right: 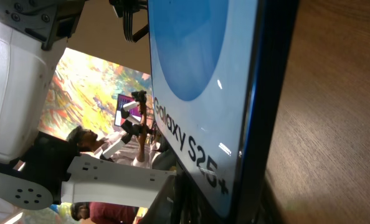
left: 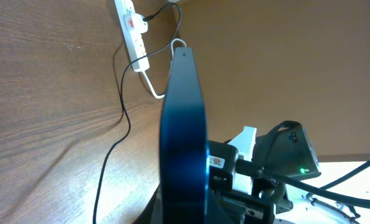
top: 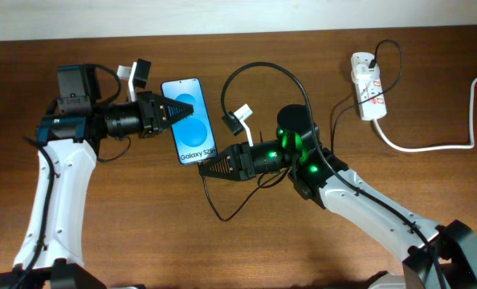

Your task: Plug charger to phone and switch on socket

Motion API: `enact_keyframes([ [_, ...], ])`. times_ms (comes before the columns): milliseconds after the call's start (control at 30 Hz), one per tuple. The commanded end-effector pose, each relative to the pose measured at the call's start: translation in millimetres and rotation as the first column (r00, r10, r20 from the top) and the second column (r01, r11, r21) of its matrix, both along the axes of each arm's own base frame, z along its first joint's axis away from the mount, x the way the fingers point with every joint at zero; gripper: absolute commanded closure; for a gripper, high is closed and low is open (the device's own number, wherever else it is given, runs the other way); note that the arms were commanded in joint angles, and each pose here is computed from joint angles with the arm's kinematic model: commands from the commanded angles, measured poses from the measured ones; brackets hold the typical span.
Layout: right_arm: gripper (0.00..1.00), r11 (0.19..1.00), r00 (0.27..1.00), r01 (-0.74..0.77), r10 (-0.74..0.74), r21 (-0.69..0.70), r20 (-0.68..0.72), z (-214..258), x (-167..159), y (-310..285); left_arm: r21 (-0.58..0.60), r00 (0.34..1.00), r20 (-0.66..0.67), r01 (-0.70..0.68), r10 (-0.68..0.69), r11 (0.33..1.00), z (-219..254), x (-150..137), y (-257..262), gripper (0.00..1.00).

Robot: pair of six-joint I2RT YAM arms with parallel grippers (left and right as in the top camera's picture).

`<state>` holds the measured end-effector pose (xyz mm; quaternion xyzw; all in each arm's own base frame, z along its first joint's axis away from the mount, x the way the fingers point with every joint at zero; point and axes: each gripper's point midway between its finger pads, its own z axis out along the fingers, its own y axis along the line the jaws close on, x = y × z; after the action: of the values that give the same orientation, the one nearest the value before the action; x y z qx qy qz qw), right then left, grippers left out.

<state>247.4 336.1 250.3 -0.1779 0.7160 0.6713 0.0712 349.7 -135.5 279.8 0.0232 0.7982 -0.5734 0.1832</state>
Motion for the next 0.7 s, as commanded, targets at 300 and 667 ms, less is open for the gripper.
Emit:
enact_keyframes([
  [300,0.96,0.966,0.957,0.255,-0.259,0.051,0.132,31.7,58.7,-3.0,-0.083,0.99,-0.035,0.132,-0.136,0.988,7.2,-30.9,-29.3,1.0],
  [667,0.96,0.962,0.949,0.262,-0.271,0.077,0.159,41.7,61.8,-2.5,-0.086,0.989,-0.052,0.131,-0.136,0.988,6.2,-32.7,-29.4,1.0],
])
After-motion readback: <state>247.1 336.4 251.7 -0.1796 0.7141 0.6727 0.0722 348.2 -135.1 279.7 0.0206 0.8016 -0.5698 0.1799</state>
